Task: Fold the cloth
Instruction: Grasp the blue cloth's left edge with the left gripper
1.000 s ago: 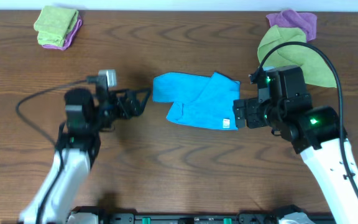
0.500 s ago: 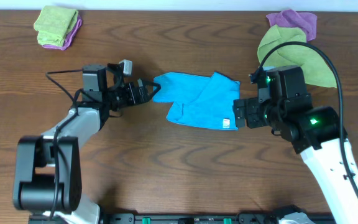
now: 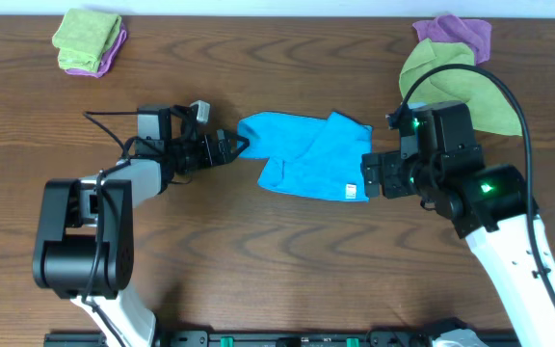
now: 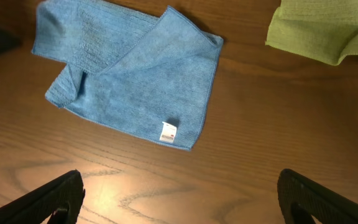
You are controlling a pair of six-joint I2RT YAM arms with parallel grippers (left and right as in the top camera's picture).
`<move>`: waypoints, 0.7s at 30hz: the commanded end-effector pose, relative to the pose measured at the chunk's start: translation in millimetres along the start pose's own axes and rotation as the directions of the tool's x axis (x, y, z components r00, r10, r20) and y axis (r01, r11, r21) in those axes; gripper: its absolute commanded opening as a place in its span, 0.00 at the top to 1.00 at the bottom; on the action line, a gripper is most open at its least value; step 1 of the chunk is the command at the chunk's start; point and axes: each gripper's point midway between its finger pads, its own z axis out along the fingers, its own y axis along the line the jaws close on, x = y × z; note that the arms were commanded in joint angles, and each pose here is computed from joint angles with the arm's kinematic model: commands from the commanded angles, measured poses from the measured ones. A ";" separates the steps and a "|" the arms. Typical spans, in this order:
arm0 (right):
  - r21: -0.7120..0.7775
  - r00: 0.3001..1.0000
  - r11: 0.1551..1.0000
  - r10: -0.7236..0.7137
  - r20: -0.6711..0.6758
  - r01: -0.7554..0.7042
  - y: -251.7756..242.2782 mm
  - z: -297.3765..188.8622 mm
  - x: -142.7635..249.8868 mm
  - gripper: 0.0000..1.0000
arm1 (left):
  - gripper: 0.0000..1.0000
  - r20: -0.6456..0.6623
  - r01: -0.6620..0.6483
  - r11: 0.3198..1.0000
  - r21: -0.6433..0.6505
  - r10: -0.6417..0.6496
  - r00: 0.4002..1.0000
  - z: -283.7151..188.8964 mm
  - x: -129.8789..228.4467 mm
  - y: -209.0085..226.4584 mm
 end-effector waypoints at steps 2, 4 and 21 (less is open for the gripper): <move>0.007 0.999 0.999 0.033 0.025 -0.033 -2.8 -6.3 -6.7 0.01 | 0.05 -0.012 -0.006 1.000 -0.007 0.006 1.000 6.9 0.6 11.6; 0.007 0.999 0.999 0.033 0.025 -0.034 -2.8 -6.3 -6.6 0.01 | 0.05 -0.032 0.008 1.000 0.010 -0.008 0.999 9.9 6.3 13.4; 0.007 0.998 0.998 0.055 0.025 -0.055 -2.9 -6.3 -6.7 0.01 | 0.03 -0.164 0.065 0.998 -0.015 -0.067 0.984 31.5 47.8 13.9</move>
